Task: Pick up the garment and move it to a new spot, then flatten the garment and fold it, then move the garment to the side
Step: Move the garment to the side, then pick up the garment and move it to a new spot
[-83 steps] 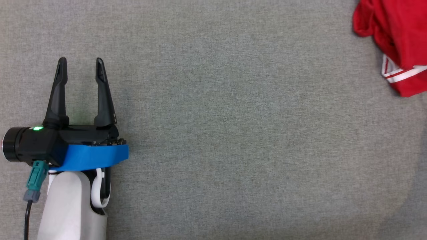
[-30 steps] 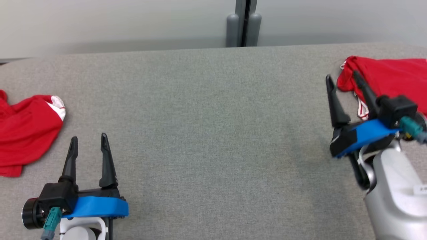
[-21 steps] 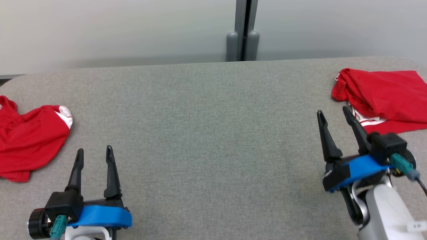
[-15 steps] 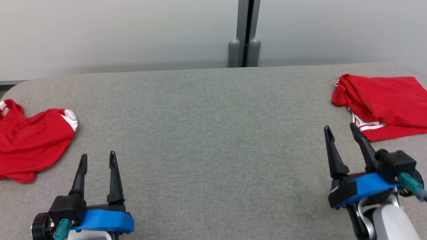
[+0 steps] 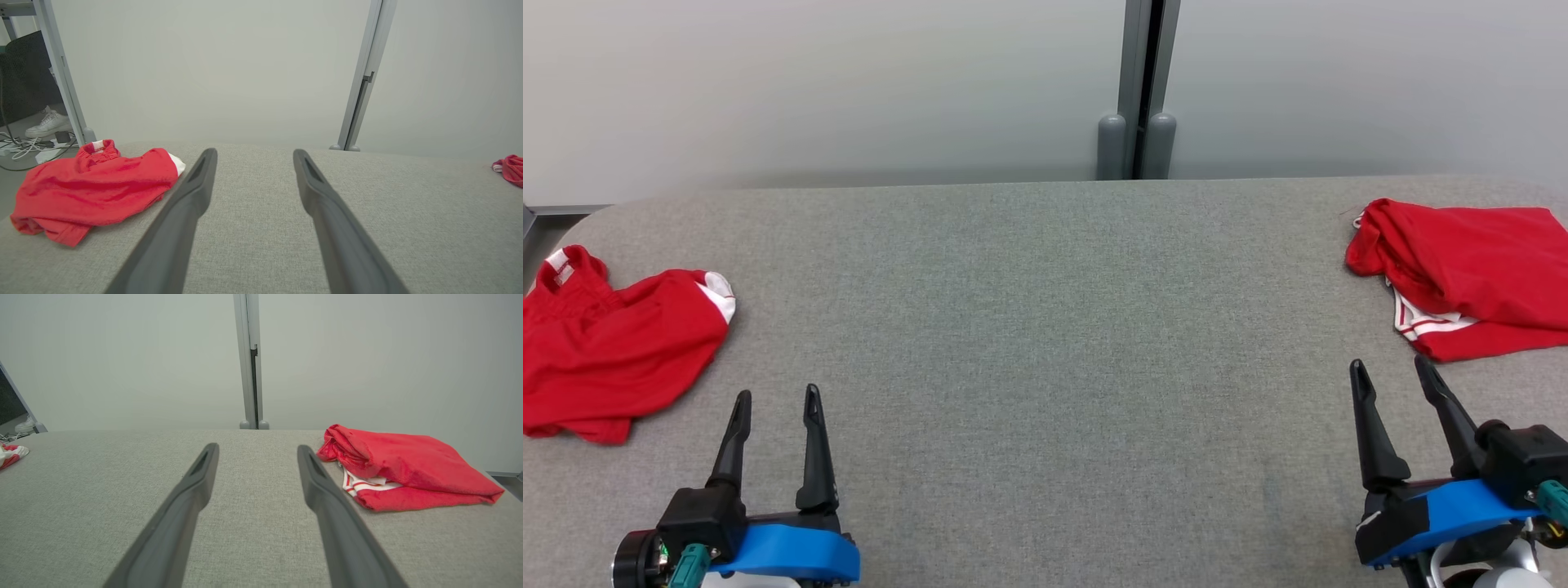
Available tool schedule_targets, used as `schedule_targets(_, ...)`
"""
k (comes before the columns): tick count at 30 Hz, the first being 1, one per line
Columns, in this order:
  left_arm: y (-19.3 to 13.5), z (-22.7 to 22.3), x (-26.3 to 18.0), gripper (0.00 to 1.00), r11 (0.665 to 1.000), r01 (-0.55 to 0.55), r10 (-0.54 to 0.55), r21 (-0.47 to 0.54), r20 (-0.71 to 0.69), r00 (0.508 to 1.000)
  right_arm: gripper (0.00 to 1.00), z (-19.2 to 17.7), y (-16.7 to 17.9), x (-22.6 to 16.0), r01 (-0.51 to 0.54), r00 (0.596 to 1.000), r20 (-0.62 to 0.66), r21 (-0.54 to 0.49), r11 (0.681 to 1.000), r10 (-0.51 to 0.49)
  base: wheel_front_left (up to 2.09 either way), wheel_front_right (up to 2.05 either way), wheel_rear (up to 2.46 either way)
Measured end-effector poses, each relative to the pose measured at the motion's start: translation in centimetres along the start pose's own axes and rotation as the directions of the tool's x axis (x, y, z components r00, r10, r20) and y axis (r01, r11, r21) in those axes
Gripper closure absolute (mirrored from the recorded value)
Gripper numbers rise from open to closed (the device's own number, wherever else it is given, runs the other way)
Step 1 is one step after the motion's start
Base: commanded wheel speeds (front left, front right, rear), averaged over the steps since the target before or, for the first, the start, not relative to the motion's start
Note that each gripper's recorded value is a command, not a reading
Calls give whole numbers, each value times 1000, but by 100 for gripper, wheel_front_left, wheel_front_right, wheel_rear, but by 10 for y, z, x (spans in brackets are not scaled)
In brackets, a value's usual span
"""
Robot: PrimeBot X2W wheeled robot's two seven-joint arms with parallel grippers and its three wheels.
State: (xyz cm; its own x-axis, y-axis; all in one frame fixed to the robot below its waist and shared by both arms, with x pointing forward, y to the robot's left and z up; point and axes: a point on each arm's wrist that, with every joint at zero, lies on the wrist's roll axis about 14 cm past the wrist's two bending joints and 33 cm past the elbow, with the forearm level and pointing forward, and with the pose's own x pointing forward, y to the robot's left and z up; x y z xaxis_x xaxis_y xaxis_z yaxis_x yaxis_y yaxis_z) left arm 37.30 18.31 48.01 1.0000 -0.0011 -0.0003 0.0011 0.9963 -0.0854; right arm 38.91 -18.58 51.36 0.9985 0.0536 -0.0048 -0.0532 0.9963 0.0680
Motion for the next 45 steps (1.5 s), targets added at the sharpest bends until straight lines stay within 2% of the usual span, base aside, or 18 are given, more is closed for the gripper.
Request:
schedule_targets(15, 9, 1, -3, 0, 1000, -27, 27, 2, 1, 1000, 0, -4, 2, 0, -5, 1000, -15, 23, 1000, 6, 0, 0, 0)
schedule_targets(27, 44, 8, -20, 0, 990, -140, 140, 15, 13, 990, 0, -15, 38, 17, -108, 993, -44, 30, 994, 109, 0, 0, 0)
schedule_targets(33, 73, 12, -38, 0, 972, -235, 234, 19, 21, 972, 0, -18, 66, 31, -186, 981, -54, 32, 982, 187, 0, 0, 0)
schedule_targets(45, 128, 18, -86, 0, 905, -424, 423, 31, 31, 906, 0, -29, 127, 52, -342, 935, -87, 32, 939, 344, 0, 0, 0)
